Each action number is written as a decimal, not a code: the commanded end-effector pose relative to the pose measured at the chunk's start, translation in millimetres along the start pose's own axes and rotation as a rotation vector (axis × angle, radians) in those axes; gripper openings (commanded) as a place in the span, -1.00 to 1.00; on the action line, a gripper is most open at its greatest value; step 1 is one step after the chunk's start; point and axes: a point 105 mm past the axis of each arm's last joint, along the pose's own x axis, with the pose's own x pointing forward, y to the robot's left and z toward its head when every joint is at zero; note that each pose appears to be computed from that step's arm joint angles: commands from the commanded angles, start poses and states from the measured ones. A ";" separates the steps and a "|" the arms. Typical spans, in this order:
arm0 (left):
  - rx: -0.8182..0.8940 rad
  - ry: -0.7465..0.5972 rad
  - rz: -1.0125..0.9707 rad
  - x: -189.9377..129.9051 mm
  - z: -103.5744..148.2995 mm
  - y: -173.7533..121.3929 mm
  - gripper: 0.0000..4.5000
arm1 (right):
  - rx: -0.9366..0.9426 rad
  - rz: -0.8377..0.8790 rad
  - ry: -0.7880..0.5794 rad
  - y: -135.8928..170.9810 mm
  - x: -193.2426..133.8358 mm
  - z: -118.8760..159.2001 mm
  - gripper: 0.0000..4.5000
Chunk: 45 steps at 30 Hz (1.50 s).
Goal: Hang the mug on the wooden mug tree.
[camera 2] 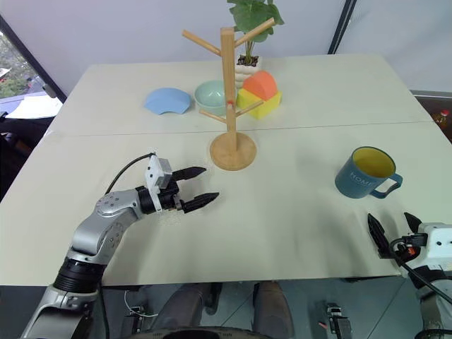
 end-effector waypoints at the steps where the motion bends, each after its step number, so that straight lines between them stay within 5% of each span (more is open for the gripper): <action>1: 0.038 -0.014 -0.165 11.3 14.2 -25.8 1.00 | -0.046 -0.021 -0.062 -2.4 1.8 17.6 0.95; 39: 0.112 -0.024 -0.246 26.1 28.2 -40.7 1.00 | -0.002 -0.156 -0.090 -18.7 58.8 22.2 0.95; 42: 0.120 -0.024 -0.237 25.3 28.7 -38.9 1.00 | 0.013 -0.130 -0.092 -13.6 64.0 21.8 0.53; 45: 0.122 -0.023 -0.230 23.4 28.3 -37.3 1.00 | 0.025 -0.108 -0.096 -9.4 67.8 22.7 -0.15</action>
